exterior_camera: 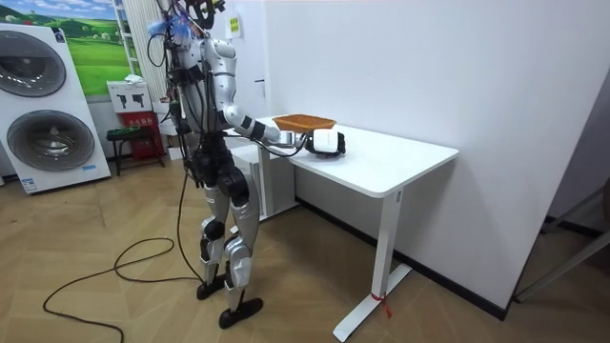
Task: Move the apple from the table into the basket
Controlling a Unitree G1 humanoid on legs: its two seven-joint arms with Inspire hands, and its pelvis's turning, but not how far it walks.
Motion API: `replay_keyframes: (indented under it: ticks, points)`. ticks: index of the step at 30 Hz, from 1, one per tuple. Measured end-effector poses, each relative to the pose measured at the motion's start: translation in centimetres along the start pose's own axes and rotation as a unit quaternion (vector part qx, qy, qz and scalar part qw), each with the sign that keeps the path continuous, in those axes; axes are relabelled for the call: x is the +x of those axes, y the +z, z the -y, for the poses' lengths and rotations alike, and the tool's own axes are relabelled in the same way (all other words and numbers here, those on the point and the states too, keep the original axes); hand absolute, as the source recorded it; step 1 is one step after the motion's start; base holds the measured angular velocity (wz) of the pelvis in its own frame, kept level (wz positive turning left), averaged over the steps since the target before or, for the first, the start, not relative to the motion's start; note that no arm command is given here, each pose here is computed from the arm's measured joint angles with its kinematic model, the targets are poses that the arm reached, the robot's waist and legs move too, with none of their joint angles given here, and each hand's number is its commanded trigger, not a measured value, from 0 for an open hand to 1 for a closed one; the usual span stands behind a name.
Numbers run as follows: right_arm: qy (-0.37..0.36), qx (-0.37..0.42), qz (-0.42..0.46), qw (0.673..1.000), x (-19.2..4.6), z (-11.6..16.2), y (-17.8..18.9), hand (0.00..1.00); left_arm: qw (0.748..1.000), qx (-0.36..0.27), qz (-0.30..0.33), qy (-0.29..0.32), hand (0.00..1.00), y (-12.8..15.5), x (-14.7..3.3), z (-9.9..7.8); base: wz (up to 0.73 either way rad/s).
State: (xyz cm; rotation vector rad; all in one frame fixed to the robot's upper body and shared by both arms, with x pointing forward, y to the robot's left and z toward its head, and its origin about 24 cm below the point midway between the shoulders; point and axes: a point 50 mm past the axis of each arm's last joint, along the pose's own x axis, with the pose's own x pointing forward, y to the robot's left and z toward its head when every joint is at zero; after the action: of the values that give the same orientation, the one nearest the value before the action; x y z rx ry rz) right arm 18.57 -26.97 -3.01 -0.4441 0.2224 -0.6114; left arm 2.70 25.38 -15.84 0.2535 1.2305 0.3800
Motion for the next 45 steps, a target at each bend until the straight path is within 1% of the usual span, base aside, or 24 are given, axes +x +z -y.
replay_keyframes:
  ticks: [6, 11, 16, 20, 24, 27, 34, 35, 37, 38, 39, 40, 45]
  points:
    - [-0.010, 0.031, 0.036, 0.999, 0.4, 0.2, 2.2, 1.00, 1.000, -0.003, 0.002, -0.002, 0.00, 0.1, 0.0, 0.2, 0.00]
    - [-0.027, 0.081, 0.102, 0.991, 0.7, 0.6, 5.8, 1.00, 1.000, -0.004, 0.007, -0.002, 0.00, 0.2, 0.0, 0.2, -0.02]
    - [-0.030, 0.102, 0.145, 0.984, 0.6, 0.9, 8.0, 1.00, 1.000, -0.006, 0.009, -0.007, 0.00, 0.2, 0.0, 0.6, 0.00]
    - [-0.018, 0.112, 0.180, 0.977, 0.4, 1.1, 9.6, 1.00, 1.000, -0.006, 0.002, -0.020, 0.00, 0.0, -0.1, 1.1, 0.00]
    - [-0.008, 0.118, 0.206, 0.971, 0.2, 1.3, 10.8, 1.00, 0.999, -0.006, 0.004, -0.032, 0.00, 0.1, 0.0, 1.2, 0.01]
    - [0.007, 0.107, 0.229, 0.967, -0.3, 0.8, 11.6, 1.00, 0.999, -0.006, 0.001, -0.036, 0.00, -0.1, -0.1, 1.2, 0.00]
    - [0.073, 0.099, 0.269, 0.955, -1.8, -1.0, 13.2, 1.00, 0.999, -0.003, 0.002, -0.039, 0.00, 0.0, 0.0, 1.3, 0.00]
    - [0.084, 0.096, 0.269, 0.954, -2.0, -1.4, 13.3, 0.68, 0.999, 0.003, 0.002, -0.042, 0.00, 0.0, -0.1, 1.3, 0.00]
    - [0.100, 0.093, 0.268, 0.954, -2.1, -1.8, 13.3, 0.54, 0.999, 0.009, 0.002, -0.047, 0.00, 0.0, -0.1, 1.5, 0.00]
    - [0.111, 0.092, 0.269, 0.952, -2.3, -2.0, 13.3, 0.38, 0.999, 0.009, 0.002, -0.050, 0.00, -0.1, -0.1, 1.6, 0.04]
    - [0.118, 0.092, 0.269, 0.951, -2.4, -2.2, 13.4, 0.29, 0.999, 0.008, 0.002, -0.050, 0.00, -0.1, -0.1, 1.5, 0.05]
    - [0.131, 0.091, 0.271, 0.949, -2.5, -2.5, 13.4, 0.00, 0.999, 0.004, 0.000, -0.051, 0.00, -0.1, -0.1, 1.5, 0.05]
    - [0.164, 0.077, 0.277, 0.944, -2.9, -3.1, 13.5, 0.00, 0.999, 0.004, -0.003, -0.054, 0.00, 0.0, 0.0, 1.6, 0.01]
